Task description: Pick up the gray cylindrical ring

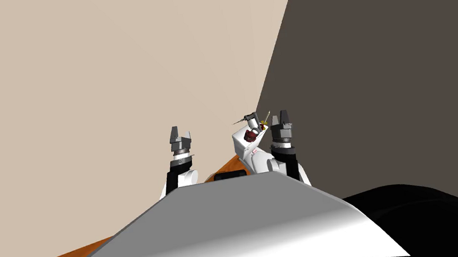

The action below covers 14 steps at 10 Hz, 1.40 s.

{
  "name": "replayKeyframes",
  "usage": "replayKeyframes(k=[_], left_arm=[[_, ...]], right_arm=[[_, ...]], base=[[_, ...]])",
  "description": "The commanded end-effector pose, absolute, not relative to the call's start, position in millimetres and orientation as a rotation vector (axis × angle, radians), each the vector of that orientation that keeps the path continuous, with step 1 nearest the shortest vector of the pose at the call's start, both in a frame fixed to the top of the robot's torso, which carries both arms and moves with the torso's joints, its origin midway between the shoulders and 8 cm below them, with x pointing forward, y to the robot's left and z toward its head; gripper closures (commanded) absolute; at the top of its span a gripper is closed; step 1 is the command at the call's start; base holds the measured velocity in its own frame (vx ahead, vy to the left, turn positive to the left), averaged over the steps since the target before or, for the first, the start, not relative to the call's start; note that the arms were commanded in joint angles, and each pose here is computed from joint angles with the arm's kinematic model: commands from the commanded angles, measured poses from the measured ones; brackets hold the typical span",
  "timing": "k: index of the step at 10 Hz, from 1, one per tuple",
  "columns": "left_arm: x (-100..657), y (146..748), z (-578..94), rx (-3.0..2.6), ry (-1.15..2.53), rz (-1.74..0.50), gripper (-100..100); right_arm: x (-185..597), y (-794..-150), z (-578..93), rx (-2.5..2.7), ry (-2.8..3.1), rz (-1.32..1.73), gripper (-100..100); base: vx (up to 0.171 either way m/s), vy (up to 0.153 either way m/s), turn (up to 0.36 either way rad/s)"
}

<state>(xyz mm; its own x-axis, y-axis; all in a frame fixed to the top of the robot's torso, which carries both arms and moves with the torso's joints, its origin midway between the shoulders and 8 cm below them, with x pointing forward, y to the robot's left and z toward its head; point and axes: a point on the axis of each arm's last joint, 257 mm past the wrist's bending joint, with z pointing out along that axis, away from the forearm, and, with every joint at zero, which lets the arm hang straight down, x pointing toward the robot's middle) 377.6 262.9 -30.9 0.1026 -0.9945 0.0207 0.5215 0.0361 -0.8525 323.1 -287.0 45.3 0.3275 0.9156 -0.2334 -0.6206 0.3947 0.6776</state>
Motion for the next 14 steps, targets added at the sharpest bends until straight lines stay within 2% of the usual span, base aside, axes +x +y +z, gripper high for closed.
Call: replayKeyframes(k=[1,5,11,14], left_arm=[[377.6,262.9,-30.9,-0.84,0.73,-1.339,0],[377.6,262.9,-30.9,-0.84,0.73,-1.339,0],[377.6,262.9,-30.9,-0.84,0.73,-1.339,0],[377.6,262.8,-30.9,-0.84,0.73,-1.339,0]], right_arm=[[330.7,-282.3,39.2,0.522,0.695,1.101,-100],[353.1,-277.1,18.3,0.581,0.759,1.198,-100],[402.3,-271.3,-34.7,0.83,0.828,1.409,-100],[421.1,-266.0,-57.8,0.95,0.844,1.491,-100]], base=[[-0.009,-0.028,-0.008],[-0.024,-0.08,-0.007],[-0.048,-0.125,-0.013],[-0.033,-0.03,0.107]])
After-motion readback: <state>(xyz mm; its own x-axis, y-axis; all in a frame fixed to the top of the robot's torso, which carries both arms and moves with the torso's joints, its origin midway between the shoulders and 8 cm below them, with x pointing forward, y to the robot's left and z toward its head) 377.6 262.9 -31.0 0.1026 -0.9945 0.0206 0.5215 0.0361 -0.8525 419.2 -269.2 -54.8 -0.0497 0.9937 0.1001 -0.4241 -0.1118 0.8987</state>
